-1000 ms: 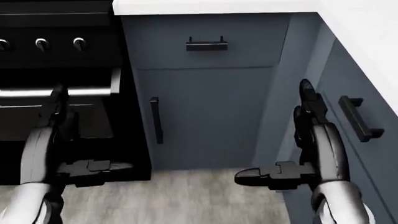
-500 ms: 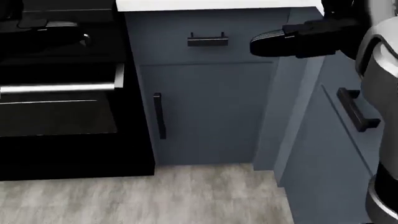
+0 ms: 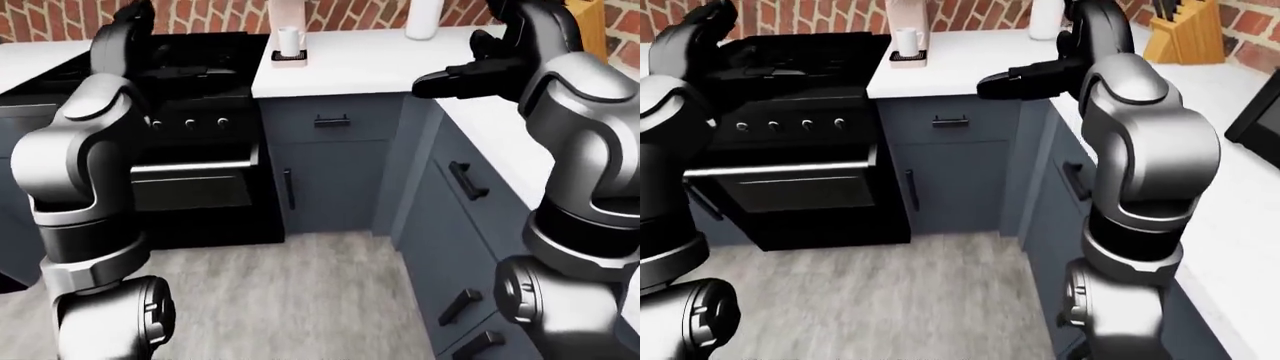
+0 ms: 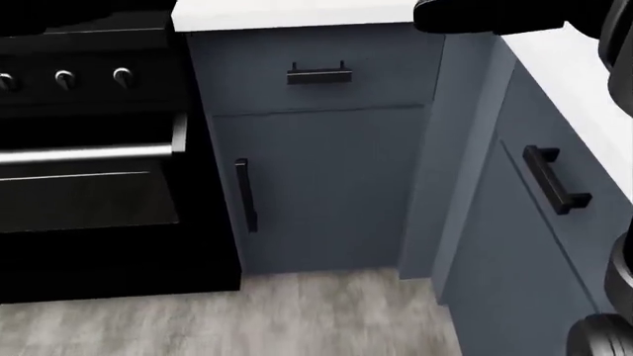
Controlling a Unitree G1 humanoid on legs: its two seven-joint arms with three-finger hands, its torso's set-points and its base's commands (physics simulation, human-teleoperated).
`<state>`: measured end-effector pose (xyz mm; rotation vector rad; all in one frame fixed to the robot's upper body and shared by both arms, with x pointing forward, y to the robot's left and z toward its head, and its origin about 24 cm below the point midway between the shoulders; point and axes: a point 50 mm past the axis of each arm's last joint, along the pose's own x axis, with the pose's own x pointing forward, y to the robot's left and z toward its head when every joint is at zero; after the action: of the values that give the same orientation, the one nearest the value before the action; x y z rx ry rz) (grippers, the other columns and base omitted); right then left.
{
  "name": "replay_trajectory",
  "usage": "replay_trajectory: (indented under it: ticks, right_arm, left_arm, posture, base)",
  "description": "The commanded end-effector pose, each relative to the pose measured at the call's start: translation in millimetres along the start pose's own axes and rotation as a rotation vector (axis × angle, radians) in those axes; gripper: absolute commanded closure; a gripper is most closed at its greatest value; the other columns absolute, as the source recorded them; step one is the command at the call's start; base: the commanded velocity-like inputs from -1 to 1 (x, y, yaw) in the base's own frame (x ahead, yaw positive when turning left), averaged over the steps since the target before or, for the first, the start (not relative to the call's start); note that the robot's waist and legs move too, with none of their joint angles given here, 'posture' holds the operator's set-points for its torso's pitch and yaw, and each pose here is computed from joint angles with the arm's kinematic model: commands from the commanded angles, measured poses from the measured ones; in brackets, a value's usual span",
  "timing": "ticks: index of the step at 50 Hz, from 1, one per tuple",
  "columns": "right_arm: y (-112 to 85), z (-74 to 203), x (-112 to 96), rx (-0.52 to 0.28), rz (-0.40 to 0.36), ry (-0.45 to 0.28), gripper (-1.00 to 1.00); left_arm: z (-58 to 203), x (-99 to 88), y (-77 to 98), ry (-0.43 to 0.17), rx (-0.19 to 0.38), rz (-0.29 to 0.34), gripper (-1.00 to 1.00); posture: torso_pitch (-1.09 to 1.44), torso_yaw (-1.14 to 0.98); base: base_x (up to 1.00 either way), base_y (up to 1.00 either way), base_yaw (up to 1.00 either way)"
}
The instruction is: Press the button on the coffee machine to serve coffee.
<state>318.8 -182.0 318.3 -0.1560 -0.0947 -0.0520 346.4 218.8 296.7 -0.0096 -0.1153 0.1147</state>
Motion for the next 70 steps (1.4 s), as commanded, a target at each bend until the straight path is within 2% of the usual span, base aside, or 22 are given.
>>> replay_trajectory:
  ticks: [1, 70]
  right_arm:
    - [-0.1, 13.0, -3.2, -0.002, -0.002, -0.064, -1.0]
    - [-5.5, 14.5, -2.8, 0.0, -0.026, -0.065, -1.0]
  left_arm:
    - [16.4, -2.6, 2.3, -0.07, -0.002, 0.007, -1.0]
    - [11.4, -5.8, 0.0, -0.045, -0.033, -0.011, -1.0]
  posture:
    - [0.0, 0.0]
    - [0.0, 0.0]
  base:
    - [0.05, 0.0, 0.0]
    - [0.14, 0.0, 0.0]
